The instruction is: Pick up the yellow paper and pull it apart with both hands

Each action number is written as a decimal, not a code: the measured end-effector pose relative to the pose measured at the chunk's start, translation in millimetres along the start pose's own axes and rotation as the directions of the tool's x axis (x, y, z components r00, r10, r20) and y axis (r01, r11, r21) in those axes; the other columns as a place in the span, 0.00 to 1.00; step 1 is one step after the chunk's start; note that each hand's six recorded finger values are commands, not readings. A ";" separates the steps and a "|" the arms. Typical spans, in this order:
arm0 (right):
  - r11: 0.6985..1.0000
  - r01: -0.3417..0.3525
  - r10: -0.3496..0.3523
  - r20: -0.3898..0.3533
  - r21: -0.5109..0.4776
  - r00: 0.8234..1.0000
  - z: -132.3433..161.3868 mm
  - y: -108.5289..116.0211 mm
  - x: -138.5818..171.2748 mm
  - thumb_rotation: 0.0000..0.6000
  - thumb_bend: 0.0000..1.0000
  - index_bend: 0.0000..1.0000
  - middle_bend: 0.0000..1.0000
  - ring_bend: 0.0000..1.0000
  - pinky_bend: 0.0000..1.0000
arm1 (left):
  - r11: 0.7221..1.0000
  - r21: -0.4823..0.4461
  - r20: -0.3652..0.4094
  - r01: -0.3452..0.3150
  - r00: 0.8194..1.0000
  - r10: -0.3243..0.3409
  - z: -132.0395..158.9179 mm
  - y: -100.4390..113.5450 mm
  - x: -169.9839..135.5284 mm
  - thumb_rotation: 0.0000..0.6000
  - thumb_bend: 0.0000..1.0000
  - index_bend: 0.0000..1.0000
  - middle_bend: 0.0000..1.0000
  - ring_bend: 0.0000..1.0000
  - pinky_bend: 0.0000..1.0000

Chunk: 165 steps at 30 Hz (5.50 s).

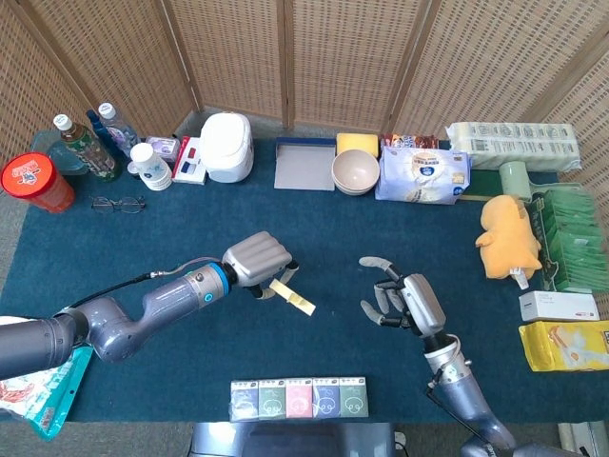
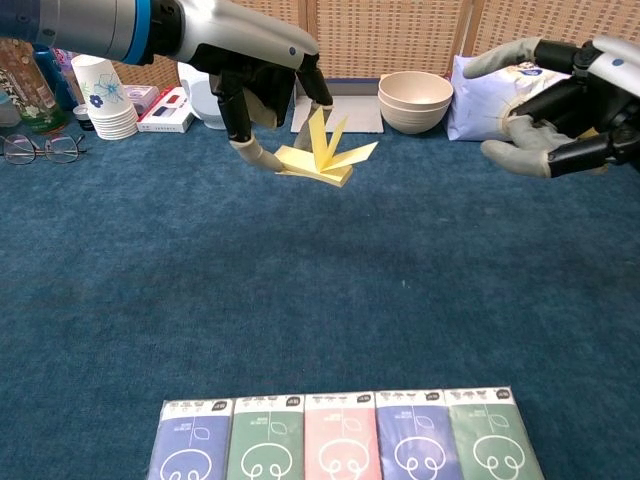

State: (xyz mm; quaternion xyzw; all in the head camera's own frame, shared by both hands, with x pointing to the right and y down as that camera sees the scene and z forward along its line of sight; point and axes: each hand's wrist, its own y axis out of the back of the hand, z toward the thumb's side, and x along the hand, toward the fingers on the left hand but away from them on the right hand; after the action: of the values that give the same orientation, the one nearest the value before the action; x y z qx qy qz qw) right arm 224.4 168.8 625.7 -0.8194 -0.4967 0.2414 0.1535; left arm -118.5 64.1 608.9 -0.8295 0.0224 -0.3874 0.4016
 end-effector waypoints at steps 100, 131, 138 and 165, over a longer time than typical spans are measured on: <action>0.986 -0.170 0.169 -0.077 -0.006 0.983 45.9 -70.8 -31.0 1.00 0.44 0.44 0.97 1.00 1.00 | 0.998 -0.040 0.032 0.057 0.998 -0.056 12.5 -6.0 19.9 1.00 0.37 0.63 1.00 1.00 1.00; 0.982 -0.189 0.188 -0.075 -0.001 0.979 47.9 -77.1 -31.5 1.00 0.44 0.58 0.98 1.00 1.00 | 0.997 -0.041 0.019 0.071 0.997 -0.070 10.9 -10.5 22.7 1.00 0.37 0.62 1.00 1.00 1.00; 0.983 -0.185 0.184 -0.073 0.002 0.980 47.5 -77.4 -32.7 1.00 0.44 0.63 0.99 1.00 1.00 | 0.997 -0.043 0.025 0.067 0.998 -0.065 13.6 -9.4 23.5 1.00 0.37 0.62 1.00 1.00 1.00; 0.988 -0.154 0.154 -0.054 -0.004 0.987 38.4 -65.7 -29.2 1.00 0.47 0.79 1.00 1.00 1.00 | 0.994 -0.042 -0.021 0.098 0.995 -0.099 -4.5 -27.4 15.2 1.00 0.37 0.62 1.00 1.00 1.00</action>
State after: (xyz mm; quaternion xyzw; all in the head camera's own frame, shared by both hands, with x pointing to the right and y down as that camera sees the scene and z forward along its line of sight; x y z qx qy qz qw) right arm 143.3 173.5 633.0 -0.8621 -0.4286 0.2287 0.1442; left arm -118.4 74.5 638.8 -0.8332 -0.0058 -0.4156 0.3646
